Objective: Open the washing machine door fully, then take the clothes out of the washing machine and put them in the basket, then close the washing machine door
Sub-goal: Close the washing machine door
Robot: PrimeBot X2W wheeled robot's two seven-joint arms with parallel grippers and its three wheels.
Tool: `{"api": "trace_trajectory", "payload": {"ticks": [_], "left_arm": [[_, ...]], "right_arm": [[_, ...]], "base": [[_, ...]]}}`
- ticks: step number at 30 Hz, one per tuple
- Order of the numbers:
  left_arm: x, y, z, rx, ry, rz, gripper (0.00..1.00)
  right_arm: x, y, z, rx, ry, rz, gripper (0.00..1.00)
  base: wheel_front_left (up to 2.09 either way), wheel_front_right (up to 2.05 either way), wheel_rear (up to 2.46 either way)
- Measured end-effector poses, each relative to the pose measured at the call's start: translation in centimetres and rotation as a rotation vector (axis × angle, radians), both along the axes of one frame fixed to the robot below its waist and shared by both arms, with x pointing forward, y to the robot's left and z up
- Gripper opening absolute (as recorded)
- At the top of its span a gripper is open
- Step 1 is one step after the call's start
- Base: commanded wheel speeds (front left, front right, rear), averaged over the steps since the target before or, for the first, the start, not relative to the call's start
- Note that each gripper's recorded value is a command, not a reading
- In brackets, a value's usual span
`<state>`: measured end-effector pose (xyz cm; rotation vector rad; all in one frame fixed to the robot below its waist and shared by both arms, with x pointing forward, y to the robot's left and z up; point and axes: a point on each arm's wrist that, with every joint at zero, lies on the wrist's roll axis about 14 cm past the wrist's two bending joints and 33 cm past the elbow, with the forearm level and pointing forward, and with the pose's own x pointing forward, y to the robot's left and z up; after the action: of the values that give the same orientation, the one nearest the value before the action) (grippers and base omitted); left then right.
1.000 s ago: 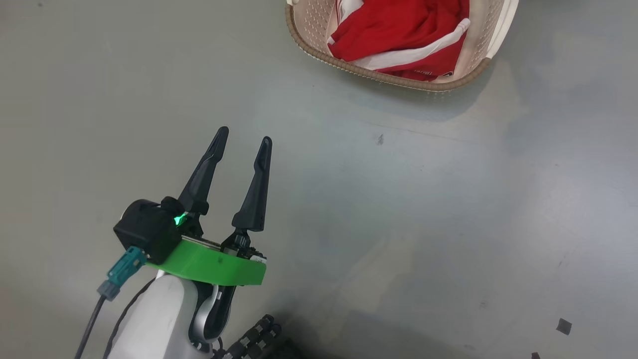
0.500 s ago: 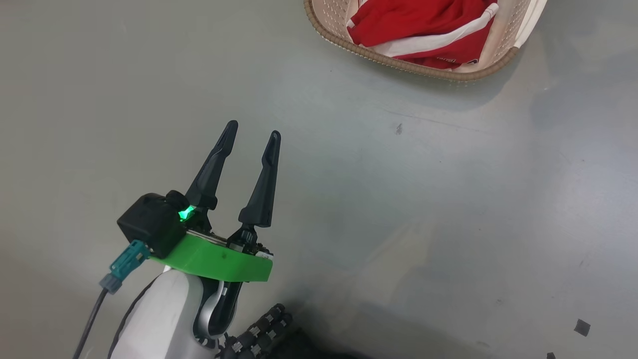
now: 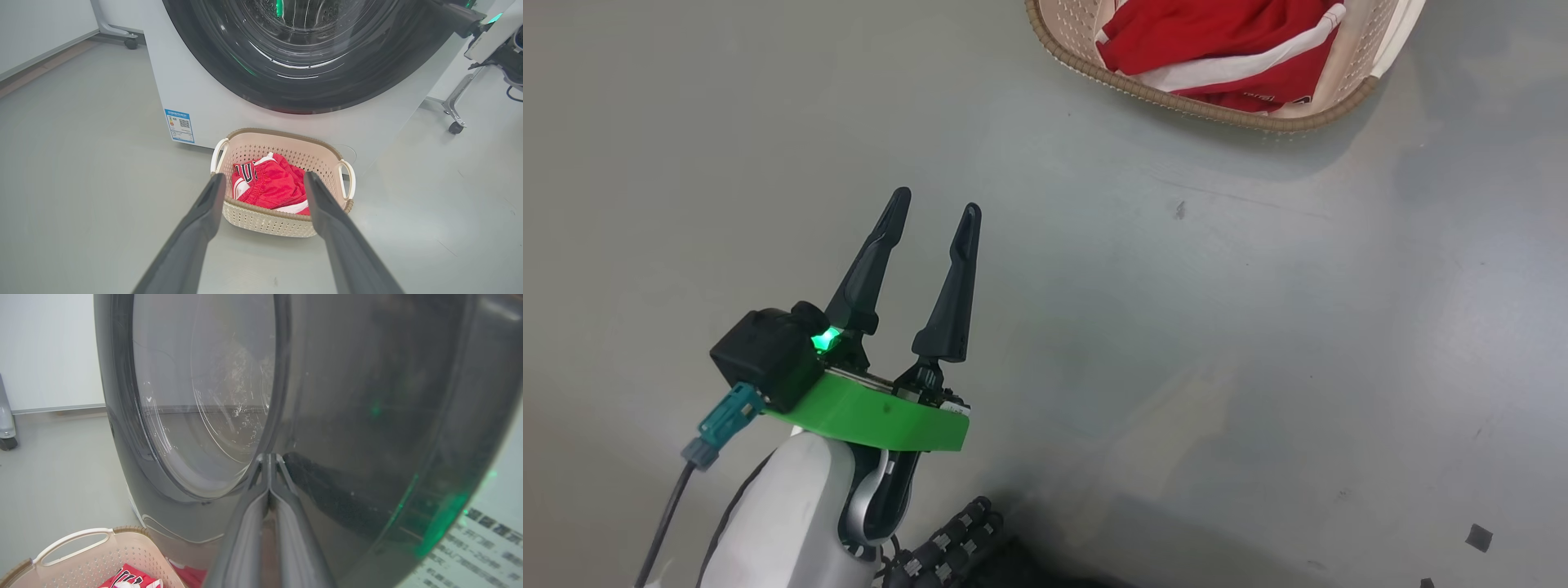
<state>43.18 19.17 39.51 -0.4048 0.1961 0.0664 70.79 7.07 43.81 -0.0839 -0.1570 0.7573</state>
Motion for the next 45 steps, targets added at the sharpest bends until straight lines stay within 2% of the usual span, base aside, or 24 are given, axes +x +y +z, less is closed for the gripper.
{"api": "trace_trajectory", "payload": {"ticks": [9, 15, 26, 31, 45], "left_arm": [[-0.1, 0.5, 0.6, 0.011, -0.012, 0.011, 1.0], [-0.1, 1.1, 2.2, 0.038, -0.054, 0.018, 1.0], [-1.1, 3.7, 4.4, 0.109, -0.097, 0.08, 1.0], [-1.1, 2.9, 5.8, 0.094, -0.14, 0.065, 1.0], [-3.2, 0.5, 7.3, 0.063, -0.182, 0.003, 1.0]], "right_arm": [[-1.1, -0.4, -0.4, -0.015, 0.023, 0.001, 0.0], [-3.9, -0.3, -2.0, -0.001, 0.112, 0.014, 0.0], [-9.8, -1.0, -1.7, -0.01, 0.192, 0.028, 0.0], [-11.7, -2.3, 0.9, 0.049, 0.186, -0.012, 0.0], [-19.1, -9.8, 3.2, 0.153, 0.25, -0.228, 0.0]], "base": [[0.0, 0.0, 0.0], [0.0, 0.0, 0.0], [0.0, 0.0, 0.0], [0.0, 0.0, 0.0], [0.0, 0.0, 0.0]]}}
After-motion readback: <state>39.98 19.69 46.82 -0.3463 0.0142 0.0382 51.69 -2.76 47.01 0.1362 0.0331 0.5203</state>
